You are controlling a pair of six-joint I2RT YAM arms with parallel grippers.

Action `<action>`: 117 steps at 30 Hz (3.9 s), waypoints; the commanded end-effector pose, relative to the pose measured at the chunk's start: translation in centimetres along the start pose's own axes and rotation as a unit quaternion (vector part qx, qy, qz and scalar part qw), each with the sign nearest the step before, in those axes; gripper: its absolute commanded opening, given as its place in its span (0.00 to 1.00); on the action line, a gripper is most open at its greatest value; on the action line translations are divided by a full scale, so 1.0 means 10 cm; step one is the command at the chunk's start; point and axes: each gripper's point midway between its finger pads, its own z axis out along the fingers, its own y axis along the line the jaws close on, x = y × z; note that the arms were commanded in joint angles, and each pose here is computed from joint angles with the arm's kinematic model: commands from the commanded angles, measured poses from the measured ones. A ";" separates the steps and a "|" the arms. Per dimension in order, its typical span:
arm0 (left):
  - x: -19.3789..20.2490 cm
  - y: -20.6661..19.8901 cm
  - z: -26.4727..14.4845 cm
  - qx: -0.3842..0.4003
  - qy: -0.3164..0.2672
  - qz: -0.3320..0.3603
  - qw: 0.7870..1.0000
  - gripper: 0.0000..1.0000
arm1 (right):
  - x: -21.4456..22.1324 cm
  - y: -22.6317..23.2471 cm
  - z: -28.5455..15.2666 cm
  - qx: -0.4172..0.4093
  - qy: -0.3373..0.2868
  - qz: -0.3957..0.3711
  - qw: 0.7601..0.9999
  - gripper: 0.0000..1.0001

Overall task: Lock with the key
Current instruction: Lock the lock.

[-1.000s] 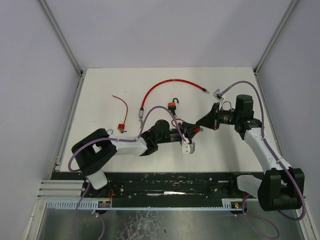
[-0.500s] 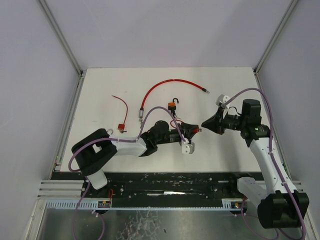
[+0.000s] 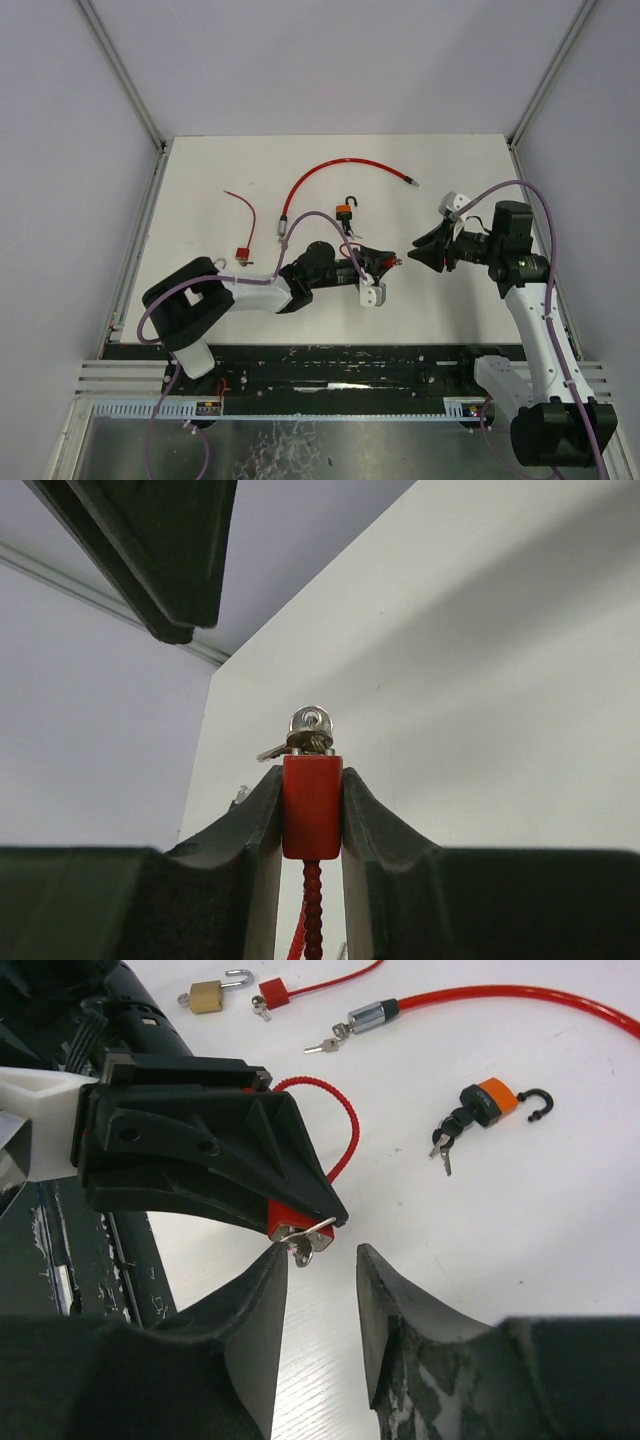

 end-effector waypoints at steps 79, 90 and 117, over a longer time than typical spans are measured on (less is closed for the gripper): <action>-0.74 1.20 -0.45 -0.105 -0.270 -0.381 0.878 0.00 | -0.14 0.17 0.53 -0.072 -0.055 -0.053 0.994 0.55; -0.19 0.82 -0.56 -0.085 -0.122 -0.180 0.972 0.00 | -0.38 0.22 0.12 -0.099 -0.070 -0.028 0.992 0.66; -0.16 0.37 -0.30 -0.021 -0.061 -0.050 0.997 0.00 | -0.05 0.11 0.53 -0.101 -0.008 0.121 0.988 0.38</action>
